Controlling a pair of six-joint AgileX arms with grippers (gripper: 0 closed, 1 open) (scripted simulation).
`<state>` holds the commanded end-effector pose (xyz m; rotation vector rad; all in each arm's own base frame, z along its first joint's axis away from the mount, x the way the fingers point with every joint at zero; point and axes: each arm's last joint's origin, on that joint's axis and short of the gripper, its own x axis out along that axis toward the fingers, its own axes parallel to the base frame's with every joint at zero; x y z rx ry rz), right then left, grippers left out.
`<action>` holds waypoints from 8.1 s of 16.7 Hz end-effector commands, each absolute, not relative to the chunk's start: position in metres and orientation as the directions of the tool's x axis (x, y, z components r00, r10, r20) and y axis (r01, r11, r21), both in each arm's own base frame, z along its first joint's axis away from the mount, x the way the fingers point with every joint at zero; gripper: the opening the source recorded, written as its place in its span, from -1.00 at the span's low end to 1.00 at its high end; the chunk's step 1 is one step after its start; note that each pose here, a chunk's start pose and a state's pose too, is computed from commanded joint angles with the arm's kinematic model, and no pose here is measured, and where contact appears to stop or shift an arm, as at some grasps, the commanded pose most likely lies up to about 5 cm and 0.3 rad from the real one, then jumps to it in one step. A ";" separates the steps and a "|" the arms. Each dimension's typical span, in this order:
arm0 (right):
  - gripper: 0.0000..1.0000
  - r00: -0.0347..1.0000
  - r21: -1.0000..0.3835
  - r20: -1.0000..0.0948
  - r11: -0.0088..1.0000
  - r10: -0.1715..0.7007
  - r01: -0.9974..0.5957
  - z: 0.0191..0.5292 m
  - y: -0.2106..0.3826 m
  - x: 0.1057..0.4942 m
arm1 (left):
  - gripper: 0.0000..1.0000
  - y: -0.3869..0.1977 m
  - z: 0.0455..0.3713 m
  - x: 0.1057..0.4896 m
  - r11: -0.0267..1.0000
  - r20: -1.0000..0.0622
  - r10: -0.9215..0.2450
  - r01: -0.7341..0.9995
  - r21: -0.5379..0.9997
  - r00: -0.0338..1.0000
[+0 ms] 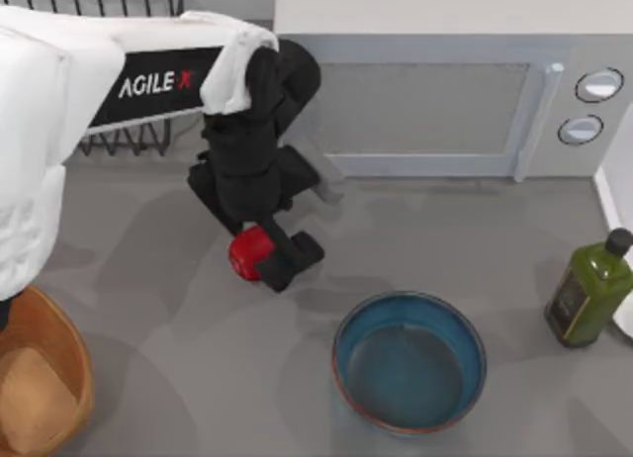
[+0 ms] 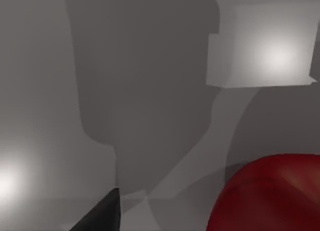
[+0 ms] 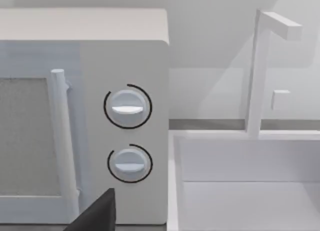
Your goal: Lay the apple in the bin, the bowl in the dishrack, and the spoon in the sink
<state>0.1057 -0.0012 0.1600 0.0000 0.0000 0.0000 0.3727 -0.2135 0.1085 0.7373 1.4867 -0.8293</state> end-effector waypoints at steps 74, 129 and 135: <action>1.00 1.000 0.000 0.000 1.000 0.000 0.000 0.160 -0.001 0.106 | -0.40 -0.060 0.196 0.243 0.943 -0.937 0.332 0.027 0.331 -0.111; 1.00 1.000 0.000 0.000 1.000 0.000 0.000 0.160 -0.001 0.106 | 1.00 -0.002 0.172 0.108 0.999 -0.080 -0.003 -0.001 -0.045 0.997; 1.00 1.000 0.000 0.000 1.000 0.000 0.000 0.160 -0.001 0.106 | 1.00 -0.010 0.224 0.135 0.977 -0.381 -0.019 -0.064 -0.204 0.924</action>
